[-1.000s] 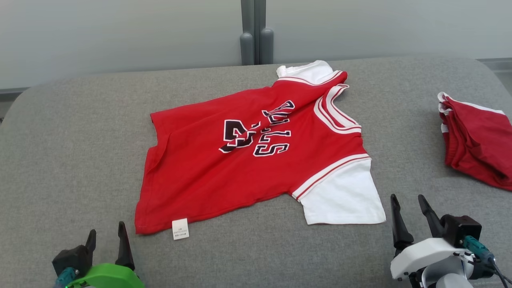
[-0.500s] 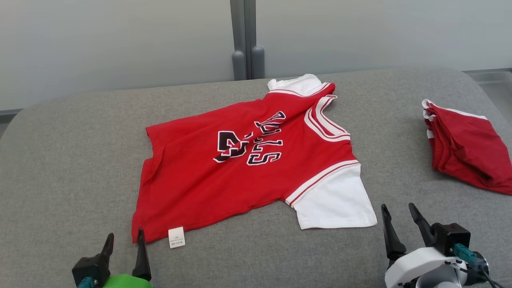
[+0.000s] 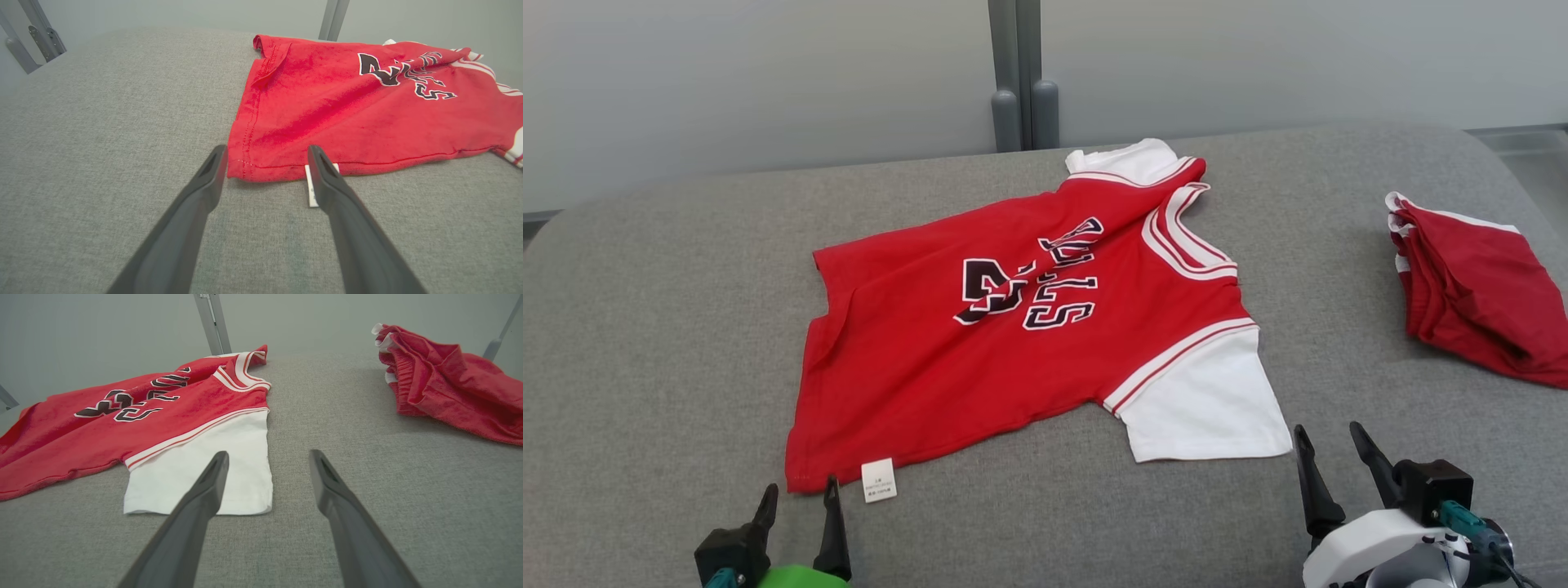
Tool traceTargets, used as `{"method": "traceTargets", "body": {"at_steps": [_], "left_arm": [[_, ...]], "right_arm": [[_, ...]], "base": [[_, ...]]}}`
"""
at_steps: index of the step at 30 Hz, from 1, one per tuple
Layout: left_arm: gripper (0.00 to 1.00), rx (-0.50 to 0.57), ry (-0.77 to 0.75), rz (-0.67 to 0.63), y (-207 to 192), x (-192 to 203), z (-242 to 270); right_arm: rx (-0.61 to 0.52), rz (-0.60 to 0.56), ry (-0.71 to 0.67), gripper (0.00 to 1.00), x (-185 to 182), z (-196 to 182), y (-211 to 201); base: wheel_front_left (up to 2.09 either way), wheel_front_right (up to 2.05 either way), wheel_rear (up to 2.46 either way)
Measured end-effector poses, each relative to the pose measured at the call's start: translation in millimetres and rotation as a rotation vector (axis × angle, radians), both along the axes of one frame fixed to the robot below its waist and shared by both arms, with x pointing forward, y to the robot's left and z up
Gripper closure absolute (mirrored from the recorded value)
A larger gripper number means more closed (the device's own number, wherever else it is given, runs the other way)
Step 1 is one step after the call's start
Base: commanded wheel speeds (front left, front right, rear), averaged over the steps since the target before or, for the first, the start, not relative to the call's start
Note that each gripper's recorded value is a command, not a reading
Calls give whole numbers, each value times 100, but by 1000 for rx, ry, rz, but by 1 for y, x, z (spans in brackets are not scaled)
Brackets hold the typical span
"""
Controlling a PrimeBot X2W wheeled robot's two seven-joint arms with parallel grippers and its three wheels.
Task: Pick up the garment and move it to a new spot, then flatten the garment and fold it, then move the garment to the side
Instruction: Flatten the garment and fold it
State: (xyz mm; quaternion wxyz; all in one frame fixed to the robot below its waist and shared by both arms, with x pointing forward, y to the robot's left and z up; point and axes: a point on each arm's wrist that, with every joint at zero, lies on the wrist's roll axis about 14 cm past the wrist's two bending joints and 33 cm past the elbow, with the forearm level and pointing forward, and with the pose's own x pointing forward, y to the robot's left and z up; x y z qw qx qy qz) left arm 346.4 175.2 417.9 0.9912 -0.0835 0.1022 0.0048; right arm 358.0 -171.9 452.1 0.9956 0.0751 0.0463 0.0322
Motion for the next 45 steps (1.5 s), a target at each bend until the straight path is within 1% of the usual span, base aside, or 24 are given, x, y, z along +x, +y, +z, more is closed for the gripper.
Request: {"method": "traceTargets", "body": {"at_steps": [4, 7, 10, 19, 31, 45], "left_arm": [[0, -1, 23, -16, -6, 8, -7], [0, -12, 23, 3, -3, 23, -7], [0, -14, 57, 41, 4, 29, -17], [0, -28, 151, 69, 8, 30, -47], [0, -36, 168, 79, 12, 34, -53], [0, -37, 173, 71, 11, 33, -55]], "right_arm": [[7, 10, 21, 0, 7, -7, 4], [7, 25, 18, 0, 21, -6, 9], [-3, 35, 49, 0, 25, -17, 11], [-31, 58, 131, 0, 31, -45, 15], [-40, 80, 199, 0, 32, -67, 21], [-33, 82, 215, 0, 38, -72, 23]], "base": [[0, 0, 0], [0, 0, 0], [0, 0, 0], [0, 0, 0], [0, 0, 0], [0, 0, 0]]}}
